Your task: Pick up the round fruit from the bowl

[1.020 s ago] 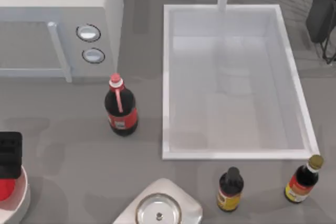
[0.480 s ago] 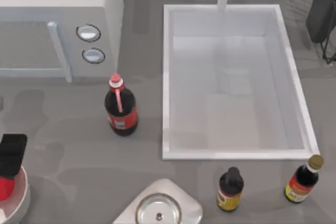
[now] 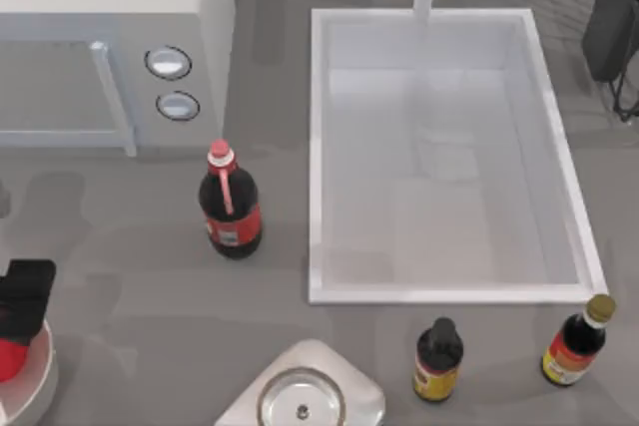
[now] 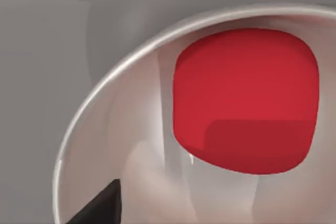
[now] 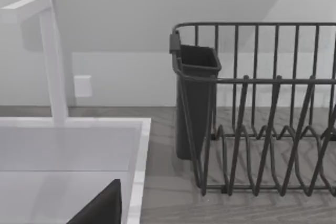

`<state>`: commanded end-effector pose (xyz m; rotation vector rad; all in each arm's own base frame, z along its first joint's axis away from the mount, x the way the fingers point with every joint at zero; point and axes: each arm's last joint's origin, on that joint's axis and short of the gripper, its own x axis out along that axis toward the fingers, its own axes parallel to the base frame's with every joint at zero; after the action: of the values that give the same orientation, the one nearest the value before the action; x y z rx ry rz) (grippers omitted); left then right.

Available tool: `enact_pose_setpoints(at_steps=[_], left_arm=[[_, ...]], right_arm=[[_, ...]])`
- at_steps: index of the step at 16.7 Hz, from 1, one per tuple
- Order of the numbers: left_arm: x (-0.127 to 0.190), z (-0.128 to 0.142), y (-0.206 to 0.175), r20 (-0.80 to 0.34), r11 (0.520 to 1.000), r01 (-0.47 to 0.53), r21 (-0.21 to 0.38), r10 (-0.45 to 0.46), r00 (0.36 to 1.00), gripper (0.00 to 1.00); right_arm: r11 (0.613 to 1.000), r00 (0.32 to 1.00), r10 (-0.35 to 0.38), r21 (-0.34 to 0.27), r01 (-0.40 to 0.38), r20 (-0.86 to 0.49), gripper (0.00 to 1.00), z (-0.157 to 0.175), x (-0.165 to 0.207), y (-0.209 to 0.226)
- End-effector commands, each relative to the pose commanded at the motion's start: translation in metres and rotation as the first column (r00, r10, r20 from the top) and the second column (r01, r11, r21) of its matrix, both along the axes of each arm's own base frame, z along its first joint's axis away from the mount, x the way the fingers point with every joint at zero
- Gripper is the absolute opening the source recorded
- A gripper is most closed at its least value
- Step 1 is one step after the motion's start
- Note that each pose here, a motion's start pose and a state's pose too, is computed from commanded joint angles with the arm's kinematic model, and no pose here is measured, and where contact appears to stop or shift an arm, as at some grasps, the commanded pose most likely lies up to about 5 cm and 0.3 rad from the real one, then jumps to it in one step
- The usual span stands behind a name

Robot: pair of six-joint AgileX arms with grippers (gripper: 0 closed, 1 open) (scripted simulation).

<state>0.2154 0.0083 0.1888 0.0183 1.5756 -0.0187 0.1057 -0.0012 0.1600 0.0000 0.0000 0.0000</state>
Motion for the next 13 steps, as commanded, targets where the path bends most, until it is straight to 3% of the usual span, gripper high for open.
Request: enact_pose_setpoints(at_steps=[8, 13], left_arm=[[0.004, -0.082, 0.001, 0.022, 1.000, -0.003, 0.001, 0.003, 1.000, 1.00], [-0.001, -0.096, 0.001, 0.005, 1.000, -0.004, 0.000, 0.004, 1.000, 1.00]], right_arm=[[1.000, 1.000, 0.000, 0.000, 0.000, 0.000, 1.00, 0.000, 0.000, 0.000], [1.000, 1.000, 0.000, 0.000, 0.000, 0.000, 1.00, 0.000, 0.000, 0.000]])
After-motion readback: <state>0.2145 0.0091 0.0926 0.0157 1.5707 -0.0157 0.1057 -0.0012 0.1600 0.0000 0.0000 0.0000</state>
